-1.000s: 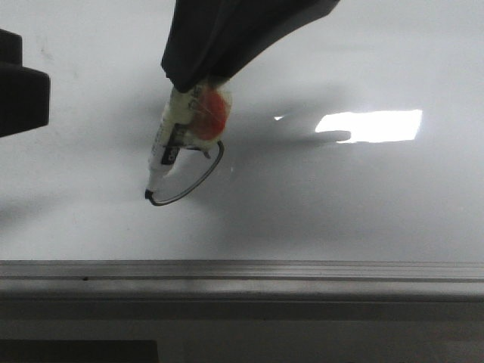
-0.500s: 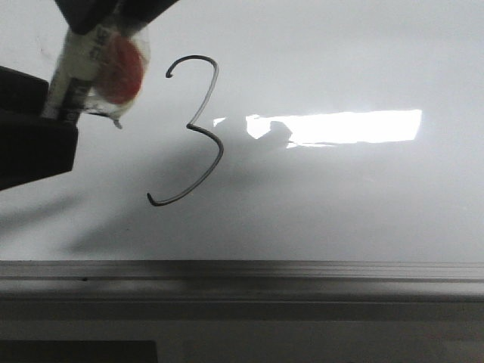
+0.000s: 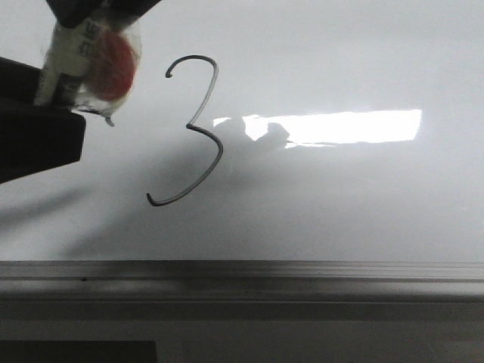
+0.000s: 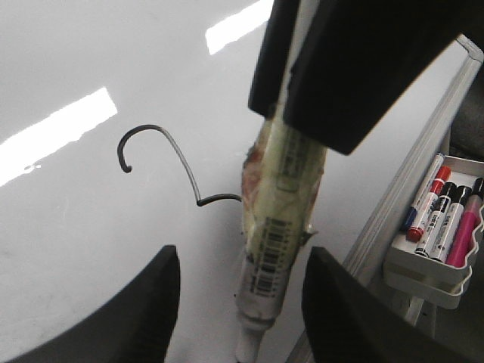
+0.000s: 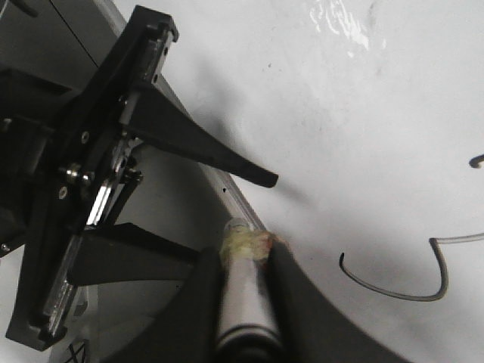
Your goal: Write number 3 on whiteboard
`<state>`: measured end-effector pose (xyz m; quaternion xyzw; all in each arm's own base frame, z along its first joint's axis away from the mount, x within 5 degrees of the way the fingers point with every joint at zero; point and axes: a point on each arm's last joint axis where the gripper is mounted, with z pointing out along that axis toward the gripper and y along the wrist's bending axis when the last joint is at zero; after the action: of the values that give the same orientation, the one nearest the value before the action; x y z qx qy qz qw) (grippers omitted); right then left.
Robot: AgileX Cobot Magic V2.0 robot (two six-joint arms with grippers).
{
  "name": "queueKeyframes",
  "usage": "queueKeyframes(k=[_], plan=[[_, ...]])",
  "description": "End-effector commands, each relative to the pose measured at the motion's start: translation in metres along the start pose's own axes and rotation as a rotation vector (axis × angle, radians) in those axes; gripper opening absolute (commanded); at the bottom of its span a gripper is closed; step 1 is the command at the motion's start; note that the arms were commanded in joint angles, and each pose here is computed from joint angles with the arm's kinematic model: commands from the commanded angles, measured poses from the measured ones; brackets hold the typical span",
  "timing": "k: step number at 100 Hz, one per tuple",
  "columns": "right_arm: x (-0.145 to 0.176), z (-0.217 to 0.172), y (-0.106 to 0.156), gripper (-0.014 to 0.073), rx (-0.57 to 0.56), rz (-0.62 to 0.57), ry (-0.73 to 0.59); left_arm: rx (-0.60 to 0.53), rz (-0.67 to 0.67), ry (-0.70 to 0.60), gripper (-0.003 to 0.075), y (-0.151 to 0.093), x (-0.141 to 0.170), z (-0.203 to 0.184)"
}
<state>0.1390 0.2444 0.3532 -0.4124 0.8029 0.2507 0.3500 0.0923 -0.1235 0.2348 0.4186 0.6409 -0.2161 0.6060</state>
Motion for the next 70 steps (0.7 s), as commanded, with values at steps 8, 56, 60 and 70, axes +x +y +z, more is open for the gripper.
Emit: queueKeyframes(k=[8, 56, 60, 70], plan=[[-0.0175, -0.0184, 0.0026, -0.0066, -0.011, -0.007, -0.123, -0.027, -0.011, -0.1, 0.0346, 0.004, -0.0161, 0.0013], [-0.018, -0.0184, 0.0026, -0.0066, -0.011, -0.006, -0.129, -0.026, -0.011, -0.099, 0.0277, 0.004, -0.016, 0.0013], [-0.018, -0.0184, 0.0027, -0.0066, -0.012, -0.005, -0.129, -0.026, -0.011, -0.099, 0.0259, 0.004, -0.016, 0.0013], [-0.018, -0.0184, 0.0029, -0.0066, -0.015, -0.003, -0.129, -0.026, -0.011, -0.099, 0.0224, 0.004, -0.016, 0.0013]])
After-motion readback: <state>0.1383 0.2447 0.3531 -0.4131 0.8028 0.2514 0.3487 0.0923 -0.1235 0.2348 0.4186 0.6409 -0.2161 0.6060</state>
